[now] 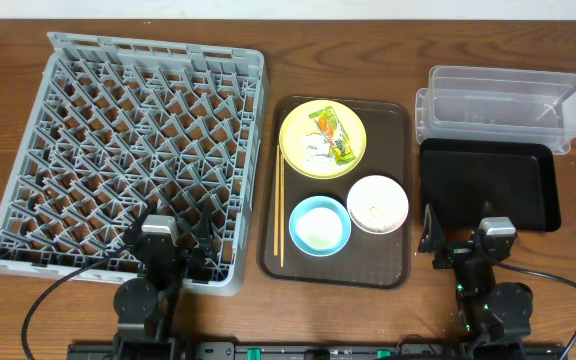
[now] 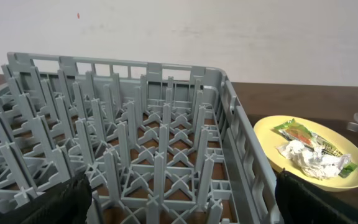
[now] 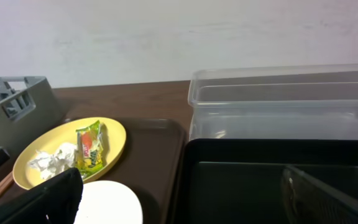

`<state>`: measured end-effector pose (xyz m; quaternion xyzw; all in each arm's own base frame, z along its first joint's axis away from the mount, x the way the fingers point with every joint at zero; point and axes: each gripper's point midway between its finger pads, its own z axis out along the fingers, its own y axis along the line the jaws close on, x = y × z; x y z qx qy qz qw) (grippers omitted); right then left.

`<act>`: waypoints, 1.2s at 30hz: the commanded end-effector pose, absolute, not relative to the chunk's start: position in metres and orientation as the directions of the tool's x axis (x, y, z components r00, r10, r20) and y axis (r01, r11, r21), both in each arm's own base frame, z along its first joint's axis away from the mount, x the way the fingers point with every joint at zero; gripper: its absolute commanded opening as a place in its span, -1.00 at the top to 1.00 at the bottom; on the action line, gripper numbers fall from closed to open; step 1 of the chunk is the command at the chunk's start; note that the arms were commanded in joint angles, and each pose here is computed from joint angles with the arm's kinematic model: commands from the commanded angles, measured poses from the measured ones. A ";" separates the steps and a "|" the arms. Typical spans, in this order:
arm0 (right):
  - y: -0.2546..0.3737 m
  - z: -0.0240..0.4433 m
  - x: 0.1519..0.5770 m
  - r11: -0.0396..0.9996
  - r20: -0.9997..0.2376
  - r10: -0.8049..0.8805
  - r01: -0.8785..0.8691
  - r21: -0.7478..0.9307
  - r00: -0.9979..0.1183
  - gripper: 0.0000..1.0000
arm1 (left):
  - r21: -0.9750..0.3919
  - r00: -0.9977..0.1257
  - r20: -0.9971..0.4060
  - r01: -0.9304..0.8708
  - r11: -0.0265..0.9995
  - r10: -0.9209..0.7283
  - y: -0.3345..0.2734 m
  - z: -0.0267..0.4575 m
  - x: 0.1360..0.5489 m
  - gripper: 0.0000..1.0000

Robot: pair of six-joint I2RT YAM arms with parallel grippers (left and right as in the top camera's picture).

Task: Sort waste into correct bins and load items into the dishwasher

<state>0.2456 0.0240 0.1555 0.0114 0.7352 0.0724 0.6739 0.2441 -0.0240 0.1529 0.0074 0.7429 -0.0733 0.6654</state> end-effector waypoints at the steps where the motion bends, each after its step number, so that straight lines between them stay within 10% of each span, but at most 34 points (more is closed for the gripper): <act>1: 0.026 0.153 0.245 0.989 -0.989 0.107 -0.089 0.116 -0.099 -0.99 | -0.096 -0.162 -0.984 0.116 0.989 -0.077 -0.026 0.137 0.243 -0.89; 19: 0.026 0.156 0.245 0.982 -0.983 0.157 -0.086 0.165 -0.095 -0.98 | -0.135 -0.167 -0.979 0.110 0.985 -0.116 -0.026 0.138 0.243 -0.89; 36: 0.046 0.210 0.261 0.974 -0.951 0.113 -0.157 0.163 -0.289 -0.98 | -0.205 -0.510 -0.844 0.023 0.979 -0.165 -0.025 0.188 0.225 -0.89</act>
